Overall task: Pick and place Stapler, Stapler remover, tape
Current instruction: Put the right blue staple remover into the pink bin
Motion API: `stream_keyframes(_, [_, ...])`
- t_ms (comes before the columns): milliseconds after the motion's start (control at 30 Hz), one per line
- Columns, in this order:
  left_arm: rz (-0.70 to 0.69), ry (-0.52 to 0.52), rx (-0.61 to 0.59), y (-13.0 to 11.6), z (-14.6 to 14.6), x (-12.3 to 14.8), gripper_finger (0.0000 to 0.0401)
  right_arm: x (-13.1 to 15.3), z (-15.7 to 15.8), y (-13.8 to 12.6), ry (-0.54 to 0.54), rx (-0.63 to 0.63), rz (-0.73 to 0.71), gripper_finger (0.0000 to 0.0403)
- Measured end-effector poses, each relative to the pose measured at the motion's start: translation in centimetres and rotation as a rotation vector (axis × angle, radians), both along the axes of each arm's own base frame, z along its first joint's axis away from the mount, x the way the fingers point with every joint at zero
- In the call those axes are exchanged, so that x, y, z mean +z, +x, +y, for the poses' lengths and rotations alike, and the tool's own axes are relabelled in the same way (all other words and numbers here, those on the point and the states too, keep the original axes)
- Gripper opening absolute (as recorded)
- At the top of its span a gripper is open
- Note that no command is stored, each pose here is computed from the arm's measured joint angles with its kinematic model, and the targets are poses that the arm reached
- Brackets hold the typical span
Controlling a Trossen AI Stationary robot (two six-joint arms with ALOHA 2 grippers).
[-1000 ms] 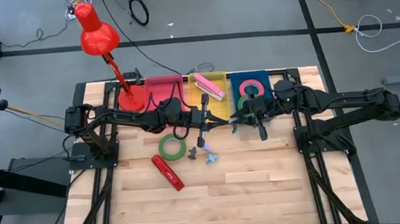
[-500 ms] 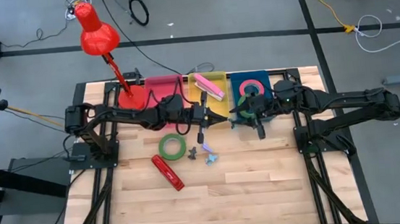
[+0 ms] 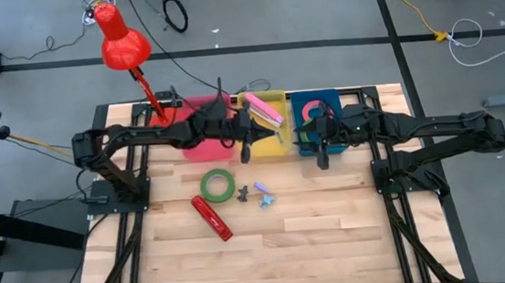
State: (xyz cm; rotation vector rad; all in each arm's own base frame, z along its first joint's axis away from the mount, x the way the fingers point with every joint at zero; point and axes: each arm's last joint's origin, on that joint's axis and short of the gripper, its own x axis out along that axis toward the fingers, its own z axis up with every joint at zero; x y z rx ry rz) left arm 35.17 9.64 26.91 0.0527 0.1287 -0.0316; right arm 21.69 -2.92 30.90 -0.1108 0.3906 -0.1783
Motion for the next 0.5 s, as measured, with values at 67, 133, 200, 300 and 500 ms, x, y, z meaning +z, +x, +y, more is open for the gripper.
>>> stream_keyframes(67, [0.012, -0.01, 0.01, -0.7, 0.5, 0.5, 0.0, -0.1, -0.2, -0.1, -0.013, -0.013, 0.011, 0.0161])
stream_keyframes(133, [0.017, -0.012, 0.025, -1.4, 0.8, 1.2, 0.0, -0.1, -0.4, -0.1, -0.023, -0.017, 0.012, 0.0145])
stream_keyframes(200, [0.027, -0.019, 0.046, -2.1, 1.2, 1.8, 0.0, -0.1, -0.6, -0.1, -0.03, -0.024, 0.014, 0.0126])
stream_keyframes(300, [0.071, -0.034, 0.09, -3.1, 1.9, 2.2, 0.0, -0.1, -0.9, -0.2, -0.032, -0.035, 0.019, 0.0096])
stream_keyframes(500, [0.176, -0.082, 0.192, -4.2, 3.3, 1.4, 0.0, -0.1, -1.3, -0.3, -0.041, -0.052, 0.026, 0.0047])
